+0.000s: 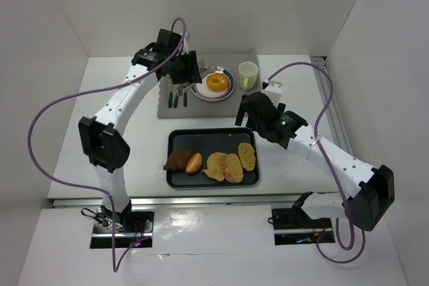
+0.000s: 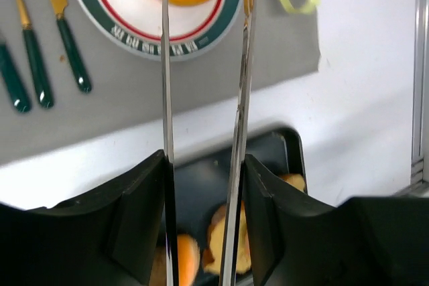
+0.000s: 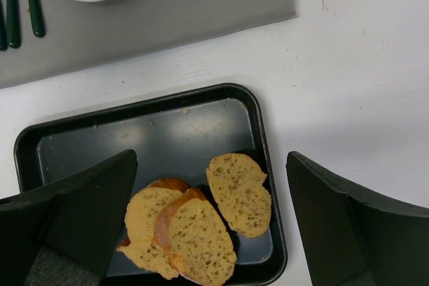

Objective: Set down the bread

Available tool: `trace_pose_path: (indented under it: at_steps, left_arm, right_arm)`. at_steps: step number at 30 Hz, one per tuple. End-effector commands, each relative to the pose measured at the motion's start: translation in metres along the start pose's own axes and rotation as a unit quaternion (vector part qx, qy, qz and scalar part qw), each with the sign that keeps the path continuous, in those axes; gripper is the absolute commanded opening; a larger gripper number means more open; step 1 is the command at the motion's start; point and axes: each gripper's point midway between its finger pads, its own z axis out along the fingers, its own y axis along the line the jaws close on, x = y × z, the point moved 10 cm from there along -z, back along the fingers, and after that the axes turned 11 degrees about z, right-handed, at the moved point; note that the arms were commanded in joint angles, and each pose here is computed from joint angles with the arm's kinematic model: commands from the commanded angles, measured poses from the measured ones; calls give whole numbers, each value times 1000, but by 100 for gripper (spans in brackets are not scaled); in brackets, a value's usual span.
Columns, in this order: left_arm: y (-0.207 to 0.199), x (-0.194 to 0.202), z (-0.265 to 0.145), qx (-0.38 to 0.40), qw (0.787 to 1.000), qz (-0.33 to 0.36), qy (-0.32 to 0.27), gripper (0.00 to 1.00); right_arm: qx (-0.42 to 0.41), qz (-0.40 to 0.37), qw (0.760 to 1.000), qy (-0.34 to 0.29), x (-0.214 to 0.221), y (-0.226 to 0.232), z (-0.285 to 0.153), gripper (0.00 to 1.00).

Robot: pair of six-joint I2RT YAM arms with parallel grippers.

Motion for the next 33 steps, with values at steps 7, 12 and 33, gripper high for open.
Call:
trace_pose_path:
  at_steps: [7, 12, 33]
  left_arm:
    - [-21, 76, -88, 24, 995, 83, 47, 58]
    - [-32, 137, -104, 141, 978, 91, 124, 61]
    - [-67, 202, -82, 209, 951, 59, 220, 49]
  right_arm:
    - [-25, 15, 1000, -12, -8, 4, -6, 99]
    - [-7, 20, 999, -45, -21, -6, -17, 99]
    - [-16, 33, 997, -65, -30, -14, -32, 99]
